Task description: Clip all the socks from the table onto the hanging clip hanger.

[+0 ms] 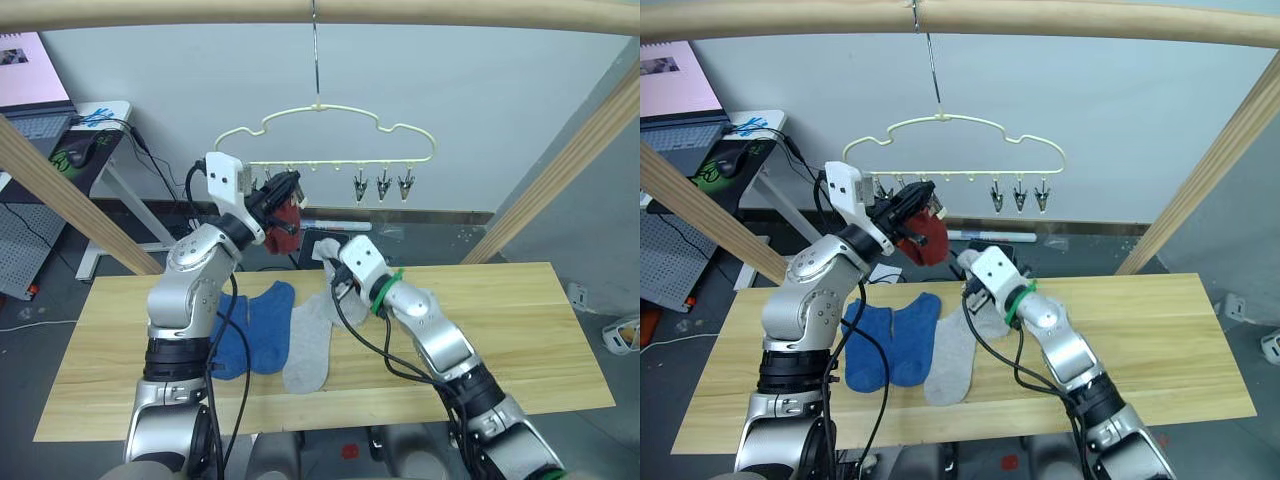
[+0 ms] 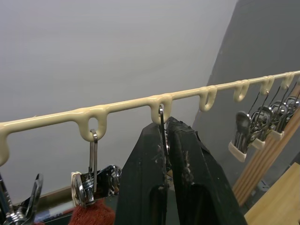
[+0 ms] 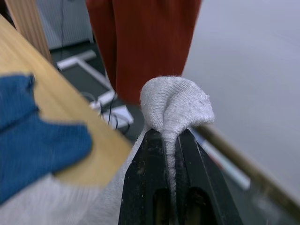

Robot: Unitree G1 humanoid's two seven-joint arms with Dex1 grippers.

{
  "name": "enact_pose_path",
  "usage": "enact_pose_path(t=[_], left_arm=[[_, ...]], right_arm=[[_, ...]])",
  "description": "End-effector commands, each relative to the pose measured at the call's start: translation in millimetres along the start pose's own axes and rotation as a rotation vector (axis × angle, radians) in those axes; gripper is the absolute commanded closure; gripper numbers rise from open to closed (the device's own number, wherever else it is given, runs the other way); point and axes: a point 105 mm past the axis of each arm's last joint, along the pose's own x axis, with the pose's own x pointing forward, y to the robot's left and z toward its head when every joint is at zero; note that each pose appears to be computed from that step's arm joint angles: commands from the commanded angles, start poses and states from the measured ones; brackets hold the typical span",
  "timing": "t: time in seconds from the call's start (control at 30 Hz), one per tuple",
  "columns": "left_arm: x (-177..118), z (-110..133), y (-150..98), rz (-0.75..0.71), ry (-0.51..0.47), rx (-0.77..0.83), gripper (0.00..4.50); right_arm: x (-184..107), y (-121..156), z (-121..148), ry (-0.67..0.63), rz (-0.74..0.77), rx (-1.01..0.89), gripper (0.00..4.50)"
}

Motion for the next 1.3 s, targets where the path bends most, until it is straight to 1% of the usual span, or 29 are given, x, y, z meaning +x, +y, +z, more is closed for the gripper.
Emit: enact_pose_path(t=[0.03, 0.2, 0.33, 0.63, 0.97, 1.27, 1.3], left_arm=[[-0.3, 19.6, -4.9, -0.040, -0.054, 0.011, 4.50], [-0.9, 18.7, -7.2, -0.056, -0.043, 0.003, 4.50], [-2.1, 17.3, -8.2, -0.061, -0.035, -0.003, 4.50], [-3.9, 12.6, -8.1, -0.067, -0.015, -0.006, 4.50], [-4.8, 9.3, -6.7, -0.063, -0.003, -0.004, 4.50], [-4.7, 6.6, -6.5, -0.059, 0.011, 0.001, 4.50], [-4.9, 6.9, -6.7, -0.059, 0.007, -0.008, 4.20]], right_arm=[[7.5, 1.2, 21.5, -0.078, 0.051, -0.062, 4.49], [17.7, 2.9, 32.4, -0.116, 0.097, -0.117, 4.49], [21.6, 5.6, 35.9, -0.133, 0.126, -0.146, 4.49], [25.6, -3.2, 44.0, -0.168, 0.098, -0.203, 4.49], [27.8, -18.3, 47.4, -0.178, 0.018, -0.219, 4.49], [30.2, -18.4, 51.7, -0.196, 0.008, -0.193, 4.49], [30.6, -18.0, 51.9, -0.196, 0.009, -0.191, 4.50]])
